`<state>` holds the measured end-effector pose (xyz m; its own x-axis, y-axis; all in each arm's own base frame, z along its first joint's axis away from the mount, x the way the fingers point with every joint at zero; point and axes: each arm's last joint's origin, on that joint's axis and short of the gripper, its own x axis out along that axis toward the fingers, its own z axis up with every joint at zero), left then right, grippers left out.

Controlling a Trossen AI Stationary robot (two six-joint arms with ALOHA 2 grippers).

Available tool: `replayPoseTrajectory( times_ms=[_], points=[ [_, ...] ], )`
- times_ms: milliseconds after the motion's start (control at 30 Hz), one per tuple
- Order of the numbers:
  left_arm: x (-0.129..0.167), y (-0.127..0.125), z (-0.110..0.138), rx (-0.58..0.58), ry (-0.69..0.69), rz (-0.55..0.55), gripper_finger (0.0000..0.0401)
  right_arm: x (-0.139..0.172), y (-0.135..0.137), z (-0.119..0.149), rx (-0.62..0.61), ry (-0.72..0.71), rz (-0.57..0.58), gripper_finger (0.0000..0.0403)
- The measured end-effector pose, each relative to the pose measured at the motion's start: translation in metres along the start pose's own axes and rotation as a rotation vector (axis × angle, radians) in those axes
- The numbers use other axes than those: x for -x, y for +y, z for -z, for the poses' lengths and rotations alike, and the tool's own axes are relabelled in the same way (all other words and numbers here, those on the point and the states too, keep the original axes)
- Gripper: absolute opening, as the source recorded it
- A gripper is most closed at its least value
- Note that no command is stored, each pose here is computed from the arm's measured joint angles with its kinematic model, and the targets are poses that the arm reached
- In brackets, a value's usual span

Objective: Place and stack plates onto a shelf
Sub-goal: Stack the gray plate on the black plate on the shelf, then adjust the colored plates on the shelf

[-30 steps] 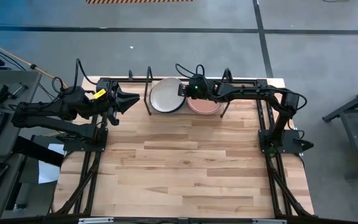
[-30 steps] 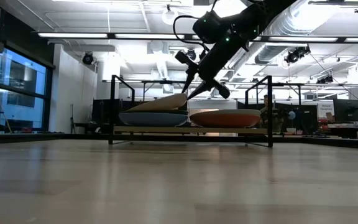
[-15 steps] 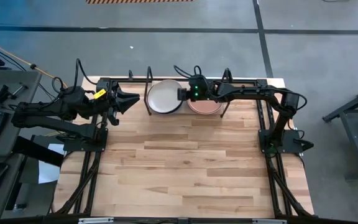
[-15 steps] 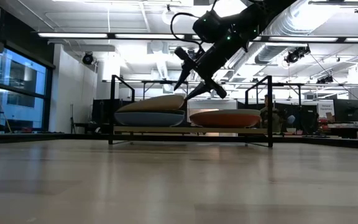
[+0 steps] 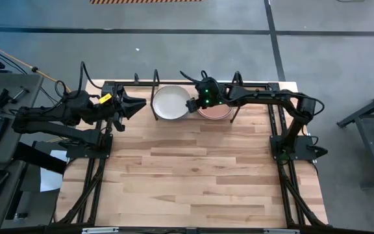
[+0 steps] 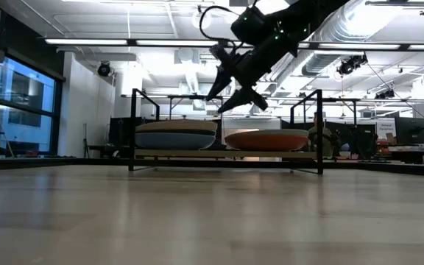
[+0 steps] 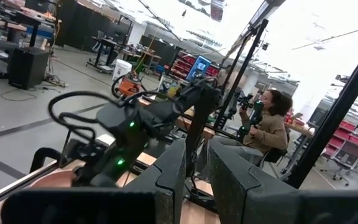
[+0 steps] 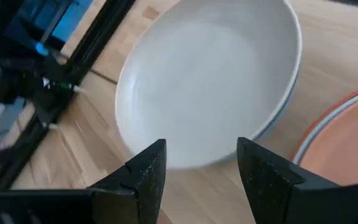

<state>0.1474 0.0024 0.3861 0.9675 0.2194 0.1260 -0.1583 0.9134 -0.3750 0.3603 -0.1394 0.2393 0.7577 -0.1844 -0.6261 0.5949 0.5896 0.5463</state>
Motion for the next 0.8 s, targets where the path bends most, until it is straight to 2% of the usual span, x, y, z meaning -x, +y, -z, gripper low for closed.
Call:
replayPoseTrajectory(
  times_ms=[167, 333, 467, 567, 667, 800],
  points=[
    [0.000, 0.001, 0.001, -0.010, -0.002, -0.033, 0.0056, 0.022, 0.001, 0.001, 0.118, 0.051, 0.043, 0.0177],
    [0.000, 0.004, 0.002, -0.067, 0.000, -0.113, 0.0056, 0.057, 0.003, 0.010, 0.248, 0.083, 0.146, 0.0177],
    [0.001, 0.011, 0.010, -0.101, 0.046, -0.260, 0.0056, 0.089, 0.000, 0.032, 0.286, 0.058, 0.182, 0.0177],
    [0.000, 0.015, 0.016, -0.104, 0.081, -0.343, 0.0056, 0.115, -0.008, 0.057, 0.246, 0.015, 0.184, 0.0177],
    [-0.002, 0.015, 0.018, -0.124, 0.103, -0.333, 0.0056, 0.139, -0.011, 0.083, 0.190, -0.046, 0.095, 0.0177],
    [-0.004, 0.013, 0.019, -0.211, 0.169, -0.183, 0.0047, 0.167, -0.005, 0.106, 0.151, -0.211, -0.119, 0.0173]
  ],
)
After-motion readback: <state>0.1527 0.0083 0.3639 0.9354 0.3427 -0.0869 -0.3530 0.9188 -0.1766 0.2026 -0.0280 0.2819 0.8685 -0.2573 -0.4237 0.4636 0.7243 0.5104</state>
